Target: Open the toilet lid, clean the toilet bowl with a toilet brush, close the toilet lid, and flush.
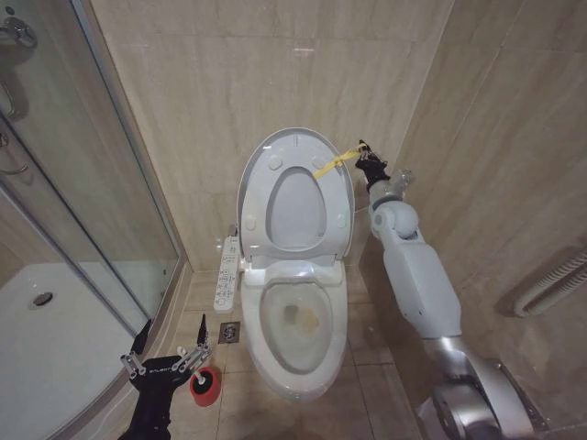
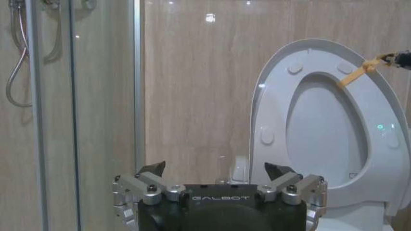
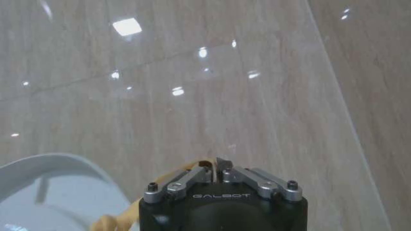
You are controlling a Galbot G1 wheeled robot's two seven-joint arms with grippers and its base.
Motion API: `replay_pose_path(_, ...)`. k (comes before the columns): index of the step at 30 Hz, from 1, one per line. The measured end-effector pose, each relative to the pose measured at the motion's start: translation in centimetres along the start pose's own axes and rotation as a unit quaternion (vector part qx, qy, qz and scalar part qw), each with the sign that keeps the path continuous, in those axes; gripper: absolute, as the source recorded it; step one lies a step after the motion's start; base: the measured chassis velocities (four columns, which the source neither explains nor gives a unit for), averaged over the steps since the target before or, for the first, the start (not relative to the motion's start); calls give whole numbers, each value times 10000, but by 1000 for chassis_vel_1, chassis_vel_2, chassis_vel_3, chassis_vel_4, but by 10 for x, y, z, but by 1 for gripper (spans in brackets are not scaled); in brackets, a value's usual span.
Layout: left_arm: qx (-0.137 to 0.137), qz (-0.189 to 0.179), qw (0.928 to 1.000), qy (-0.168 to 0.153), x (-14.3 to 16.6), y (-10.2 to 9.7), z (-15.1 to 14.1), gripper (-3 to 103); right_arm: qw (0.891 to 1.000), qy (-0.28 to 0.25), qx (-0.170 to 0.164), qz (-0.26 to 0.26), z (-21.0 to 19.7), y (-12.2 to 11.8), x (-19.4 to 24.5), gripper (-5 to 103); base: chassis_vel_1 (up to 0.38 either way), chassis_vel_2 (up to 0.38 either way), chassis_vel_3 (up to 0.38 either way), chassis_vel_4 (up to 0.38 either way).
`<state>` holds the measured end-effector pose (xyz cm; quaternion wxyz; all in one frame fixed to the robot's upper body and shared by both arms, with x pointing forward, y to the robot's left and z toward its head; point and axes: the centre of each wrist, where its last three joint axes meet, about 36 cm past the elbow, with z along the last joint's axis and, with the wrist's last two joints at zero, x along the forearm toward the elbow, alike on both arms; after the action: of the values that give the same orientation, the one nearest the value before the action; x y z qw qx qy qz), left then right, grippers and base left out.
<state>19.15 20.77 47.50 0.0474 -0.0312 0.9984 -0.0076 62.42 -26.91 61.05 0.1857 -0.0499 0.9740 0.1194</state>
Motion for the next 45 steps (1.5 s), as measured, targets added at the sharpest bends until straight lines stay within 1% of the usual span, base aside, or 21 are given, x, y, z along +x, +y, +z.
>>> replay_pose_path(1, 0, 0, 10000, 0, 0, 0, 0, 100, 10000, 0, 0, 0, 0, 0, 0, 1, 0, 0, 0, 0)
replay_pose_path(3, 0, 1, 10000, 0, 0, 0, 0, 100, 9996, 205, -79, -150, -2, 4, 21, 1, 0, 0, 0, 0)
replay_pose_path(4, 0, 0, 10000, 0, 0, 0, 0, 100, 9995, 246, -68, -181, -2, 6, 28, 21, 0, 0, 0, 0)
replay_pose_path(11, 0, 0, 10000, 0, 0, 0, 0, 100, 9990, 384, -53, -242, -10, 6, 58, 21, 0, 0, 0, 0)
replay_pose_path(12, 0, -1, 10000, 0, 0, 0, 0, 100, 9990, 379, -53, -237, -12, 6, 63, 47, 0, 0, 0, 0)
replay_pose_path(18, 0, 0, 10000, 0, 0, 0, 0, 100, 9991, 361, 8, -226, -25, 6, 83, 47, 0, 0, 0, 0)
replay_pose_path(19, 0, 0, 10000, 0, 0, 0, 0, 100, 9992, 337, 46, -227, -30, 7, 91, 75, 0, 0, 0, 0)
replay_pose_path(21, 0, -1, 10000, 0, 0, 0, 0, 100, 9992, 331, 115, -190, -37, 9, 112, 75, 0, 0, 0, 0)
replay_pose_path(22, 0, -1, 10000, 0, 0, 0, 0, 100, 9992, 331, 115, -190, -37, 9, 112, 75, 0, 0, 0, 0)
replay_pose_path(25, -1, 1, 10000, 0, 0, 0, 0, 100, 9979, 552, 346, 25, -32, 11, 159, 75, 0, 0, 0, 0)
replay_pose_path(26, 0, -1, 10000, 0, 0, 0, 0, 100, 9972, 622, 403, 73, -29, 12, 173, 98, 0, 0, 0, 0)
replay_pose_path(27, 0, -1, 10000, 0, 0, 0, 0, 100, 9972, 622, 403, 73, -29, 12, 173, 98, 0, 0, 0, 0)
replay_pose_path(29, -1, 2, 10000, 0, 0, 0, 0, 100, 9955, 746, 565, 162, -27, 15, 205, 98, 0, 0, 0, 0)
replay_pose_path(30, -1, 2, 10000, 0, 0, 0, 0, 100, 9955, 746, 565, 162, -27, 15, 205, 98, 0, 0, 0, 0)
replay_pose_path(32, -1, -1, 10000, 0, 0, 0, 0, 100, 9932, 802, 823, 186, -29, 15, 231, 98, 0, 0, 0, 0)
replay_pose_path(33, 0, 0, 10000, 0, 0, 0, 0, 100, 9924, 831, 890, 204, -30, 16, 242, 98, 0, 0, 0, 0)
replay_pose_path(34, -1, 1, 10000, 0, 0, 0, 0, 100, 9918, 854, 925, 217, -33, 18, 253, 100, 0, 0, 0, 0)
replay_pose_path(35, -1, 1, 10000, 0, 0, 0, 0, 100, 9918, 854, 925, 217, -33, 18, 253, 100, 0, 0, 0, 0)
replay_pose_path(41, -1, 0, 10000, 0, 0, 0, 0, 100, 9900, 962, 1027, 131, -56, 26, 304, 100, 0, 0, 0, 0)
replay_pose_path(44, 0, 0, 10000, 0, 0, 0, 0, 100, 9885, 989, 1109, 284, -66, 29, 336, 100, 0, 0, 0, 0)
replay_pose_path(45, 0, 0, 10000, 0, 0, 0, 0, 100, 9885, 989, 1109, 284, -66, 29, 336, 100, 0, 0, 0, 0)
